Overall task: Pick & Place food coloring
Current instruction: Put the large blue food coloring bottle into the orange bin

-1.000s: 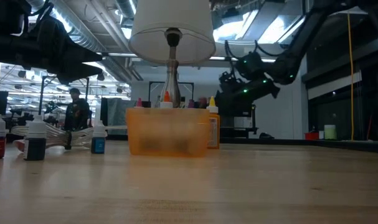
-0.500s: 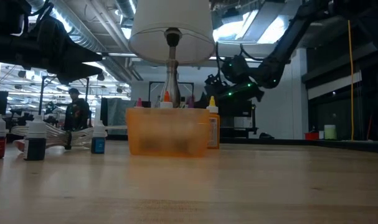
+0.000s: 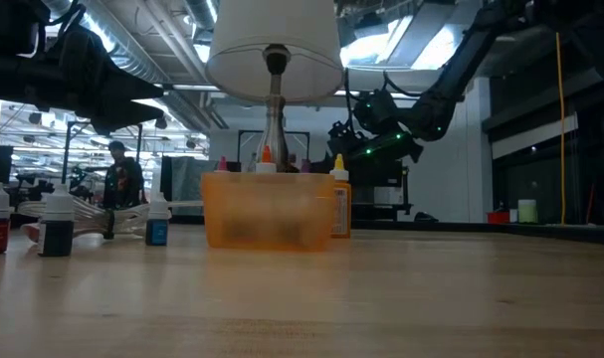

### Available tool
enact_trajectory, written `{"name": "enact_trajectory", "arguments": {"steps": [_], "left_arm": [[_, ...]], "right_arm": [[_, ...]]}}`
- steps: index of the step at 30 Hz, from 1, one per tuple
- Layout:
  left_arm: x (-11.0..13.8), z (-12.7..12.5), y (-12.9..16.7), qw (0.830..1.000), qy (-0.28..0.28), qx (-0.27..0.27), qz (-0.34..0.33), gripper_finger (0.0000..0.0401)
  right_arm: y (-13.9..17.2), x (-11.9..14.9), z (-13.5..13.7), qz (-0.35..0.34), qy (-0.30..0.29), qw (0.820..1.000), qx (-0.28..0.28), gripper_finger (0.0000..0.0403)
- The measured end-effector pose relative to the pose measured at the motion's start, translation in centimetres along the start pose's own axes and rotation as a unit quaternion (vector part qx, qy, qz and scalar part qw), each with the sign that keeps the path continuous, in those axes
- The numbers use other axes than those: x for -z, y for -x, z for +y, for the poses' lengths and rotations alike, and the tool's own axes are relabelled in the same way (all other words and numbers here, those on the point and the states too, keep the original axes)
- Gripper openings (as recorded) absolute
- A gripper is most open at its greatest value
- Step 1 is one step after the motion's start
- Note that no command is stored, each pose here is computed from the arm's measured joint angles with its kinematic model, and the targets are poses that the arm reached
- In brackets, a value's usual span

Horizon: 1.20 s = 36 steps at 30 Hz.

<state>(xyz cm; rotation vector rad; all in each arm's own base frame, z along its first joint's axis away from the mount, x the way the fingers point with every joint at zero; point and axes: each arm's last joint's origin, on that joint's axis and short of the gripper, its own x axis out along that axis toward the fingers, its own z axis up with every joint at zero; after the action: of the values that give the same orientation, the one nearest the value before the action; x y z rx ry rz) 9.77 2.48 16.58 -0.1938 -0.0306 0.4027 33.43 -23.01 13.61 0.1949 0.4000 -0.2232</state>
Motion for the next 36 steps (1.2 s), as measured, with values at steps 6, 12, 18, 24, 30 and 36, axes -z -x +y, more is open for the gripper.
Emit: {"name": "enact_trajectory", "arguments": {"steps": [6, 12, 18, 24, 30, 36], "left_arm": [[0.0, 0.0, 0.0, 1.0, 0.0, 0.0, 0.0, 0.0294], [0.0, 0.0, 0.0, 1.0, 0.0, 0.0, 0.0, 0.0294], [0.0, 0.0, 0.0, 1.0, 0.0, 0.0, 0.0, 0.0294], [0.0, 0.0, 0.0, 1.0, 0.0, 0.0, 0.0, 0.0294], [0.0, 0.0, 0.0, 1.0, 0.0, 0.0, 0.0, 0.0294], [0.0, 0.0, 0.0, 1.0, 0.0, 0.0, 0.0, 0.0294]], "right_arm": [[0.0, 0.0, 0.0, 0.001, -0.025, 1.0, 0.002, 0.0118], [0.5, -0.3, 0.0, 0.01, -0.058, 0.998, 0.019, 0.0123], [1.5, -0.7, -0.2, 0.029, -0.07, 0.997, 0.033, 0.0119], [3.8, -0.1, 0.3, 0.036, -0.071, 0.993, 0.081, 0.0119], [7.5, 0.4, 1.8, 0.033, -0.07, 0.989, 0.124, 0.0119], [11.7, 0.4, 4.5, 0.032, -0.084, 0.984, 0.156, 0.0119]]}}
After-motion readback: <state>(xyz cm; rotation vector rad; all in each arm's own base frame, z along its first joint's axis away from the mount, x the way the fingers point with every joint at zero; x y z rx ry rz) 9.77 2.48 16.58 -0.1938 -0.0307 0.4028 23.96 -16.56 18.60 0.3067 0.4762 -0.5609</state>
